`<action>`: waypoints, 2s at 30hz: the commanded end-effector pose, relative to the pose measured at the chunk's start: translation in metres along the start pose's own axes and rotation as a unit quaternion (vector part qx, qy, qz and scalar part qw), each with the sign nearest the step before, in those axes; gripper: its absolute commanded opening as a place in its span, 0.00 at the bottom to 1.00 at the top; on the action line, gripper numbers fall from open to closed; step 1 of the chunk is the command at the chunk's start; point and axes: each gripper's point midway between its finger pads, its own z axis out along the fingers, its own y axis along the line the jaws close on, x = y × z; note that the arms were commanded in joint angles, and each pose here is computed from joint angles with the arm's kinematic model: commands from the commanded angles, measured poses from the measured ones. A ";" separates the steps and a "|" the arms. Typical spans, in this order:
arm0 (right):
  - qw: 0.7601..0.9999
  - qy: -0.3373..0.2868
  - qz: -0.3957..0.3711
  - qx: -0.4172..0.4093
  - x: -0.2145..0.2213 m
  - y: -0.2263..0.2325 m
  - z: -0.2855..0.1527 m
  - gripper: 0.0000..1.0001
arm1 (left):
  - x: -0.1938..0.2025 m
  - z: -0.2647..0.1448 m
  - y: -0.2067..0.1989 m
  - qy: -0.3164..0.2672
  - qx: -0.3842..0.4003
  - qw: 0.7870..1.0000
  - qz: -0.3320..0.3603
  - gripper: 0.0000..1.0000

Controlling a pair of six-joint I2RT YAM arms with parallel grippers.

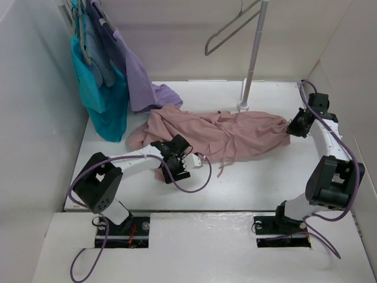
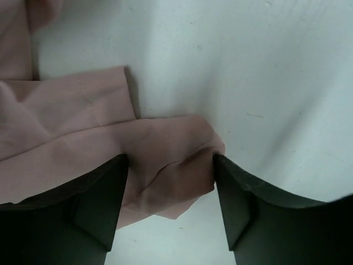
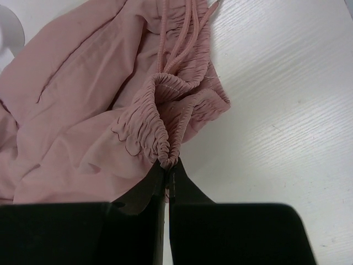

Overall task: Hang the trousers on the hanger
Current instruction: Flatten out the trousers at the center of the board.

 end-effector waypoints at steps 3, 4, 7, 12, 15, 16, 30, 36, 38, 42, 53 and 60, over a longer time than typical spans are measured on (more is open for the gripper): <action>0.999 -0.038 0.009 -0.024 -0.013 0.011 -0.010 0.00 | 0.004 -0.001 0.018 -0.008 -0.029 0.999 -0.043 0.49; 0.999 -0.038 0.009 -0.024 -0.013 0.011 -0.010 0.00 | 0.014 0.001 0.014 0.005 -0.022 0.999 -0.048 0.37; 0.999 -0.040 0.013 -0.020 -0.013 0.010 -0.010 0.00 | 0.024 -0.014 0.028 0.002 -0.048 0.995 -0.089 0.00; 0.997 -0.065 0.017 -0.031 -0.033 0.019 -0.020 0.00 | 0.029 -0.109 0.106 -0.085 -0.194 0.954 -0.212 0.00; 0.996 -0.077 0.016 -0.041 -0.047 0.027 -0.030 0.00 | 0.068 -0.169 0.151 -0.106 -0.290 0.904 -0.295 0.00; 0.995 -0.085 0.016 -0.050 -0.055 0.032 -0.035 0.00 | 0.092 -0.195 0.163 -0.112 -0.327 0.878 -0.331 0.00; 0.994 -0.082 0.003 -0.066 -0.068 0.044 -0.040 0.00 | 0.242 -0.158 0.161 -0.035 -0.209 0.759 -0.616 0.00; 0.994 -0.096 0.000 -0.049 -0.075 0.039 -0.054 0.00 | 0.283 -0.128 0.129 0.038 -0.114 0.728 -0.675 0.03; 0.995 -0.085 0.000 -0.050 -0.069 0.038 -0.050 0.00 | 0.306 -0.111 0.107 0.108 -0.099 0.724 -0.675 0.21; 0.996 -0.075 -0.004 -0.056 -0.055 0.038 -0.044 0.00 | 0.307 -0.110 0.091 0.111 -0.105 0.761 -0.630 0.49; 0.996 -0.063 -0.007 -0.059 -0.046 0.040 -0.040 0.00 | 0.197 -0.151 0.096 -0.011 -0.144 0.914 -0.379 0.59; 0.997 -0.052 -0.007 -0.054 -0.031 0.033 -0.032 0.00 | 0.129 -0.092 0.065 -0.009 -0.082 0.930 -0.358 0.71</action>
